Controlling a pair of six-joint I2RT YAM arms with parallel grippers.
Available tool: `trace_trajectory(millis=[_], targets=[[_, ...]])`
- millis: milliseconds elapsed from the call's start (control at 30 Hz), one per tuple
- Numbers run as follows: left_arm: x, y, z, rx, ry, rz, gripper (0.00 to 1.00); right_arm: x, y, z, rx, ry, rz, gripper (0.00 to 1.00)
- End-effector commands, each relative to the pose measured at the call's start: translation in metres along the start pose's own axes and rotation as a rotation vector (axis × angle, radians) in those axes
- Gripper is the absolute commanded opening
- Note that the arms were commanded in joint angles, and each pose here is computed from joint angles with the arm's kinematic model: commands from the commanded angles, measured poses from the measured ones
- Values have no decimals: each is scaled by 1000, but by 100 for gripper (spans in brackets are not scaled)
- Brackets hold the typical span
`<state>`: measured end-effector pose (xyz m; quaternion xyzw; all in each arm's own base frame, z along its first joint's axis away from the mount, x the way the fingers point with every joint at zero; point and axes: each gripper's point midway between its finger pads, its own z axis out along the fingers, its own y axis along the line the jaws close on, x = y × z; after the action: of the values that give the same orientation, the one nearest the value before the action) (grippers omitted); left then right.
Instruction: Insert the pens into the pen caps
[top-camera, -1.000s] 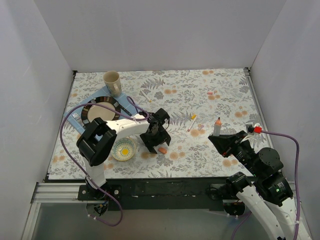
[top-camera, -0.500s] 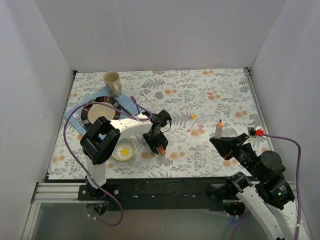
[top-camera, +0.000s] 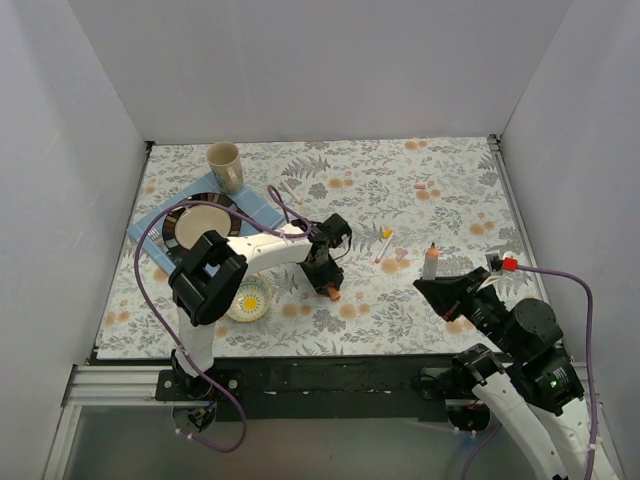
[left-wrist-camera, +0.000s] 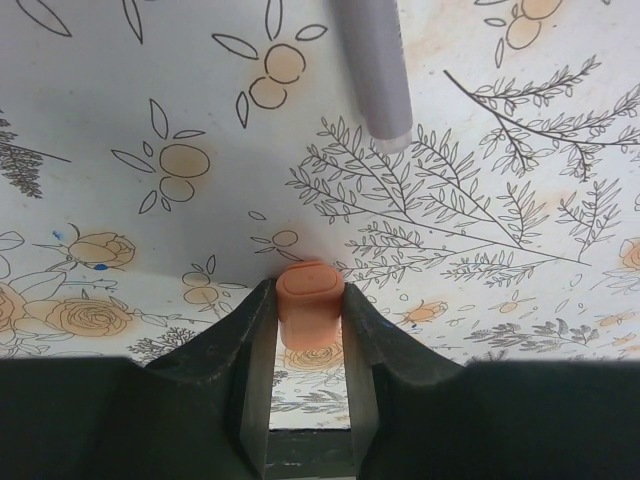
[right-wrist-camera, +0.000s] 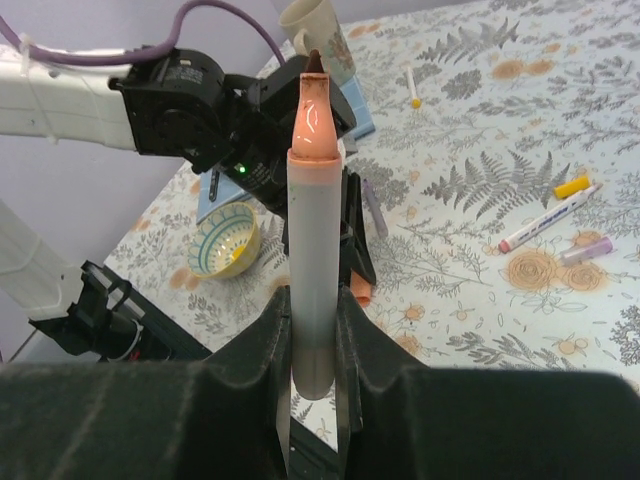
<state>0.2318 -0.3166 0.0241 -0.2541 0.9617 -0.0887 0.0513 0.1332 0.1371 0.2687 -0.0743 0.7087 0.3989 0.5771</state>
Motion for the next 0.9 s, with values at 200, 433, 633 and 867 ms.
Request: trace_trajectory(millis=[200, 433, 633, 867], targets=[[-26, -39, -65, 261, -151, -125, 0, 72, 2, 31, -149, 225, 97, 1], [-44, -60, -131, 526, -287, -53, 0, 107, 8, 49, -300, 290, 125, 1], [-52, -66, -167, 621, -369, 20, 0, 110, 11, 63, -349, 289, 151, 1], [-49, -66, -178, 677, -377, 65, 0, 118, 11, 80, -358, 352, 176, 1]])
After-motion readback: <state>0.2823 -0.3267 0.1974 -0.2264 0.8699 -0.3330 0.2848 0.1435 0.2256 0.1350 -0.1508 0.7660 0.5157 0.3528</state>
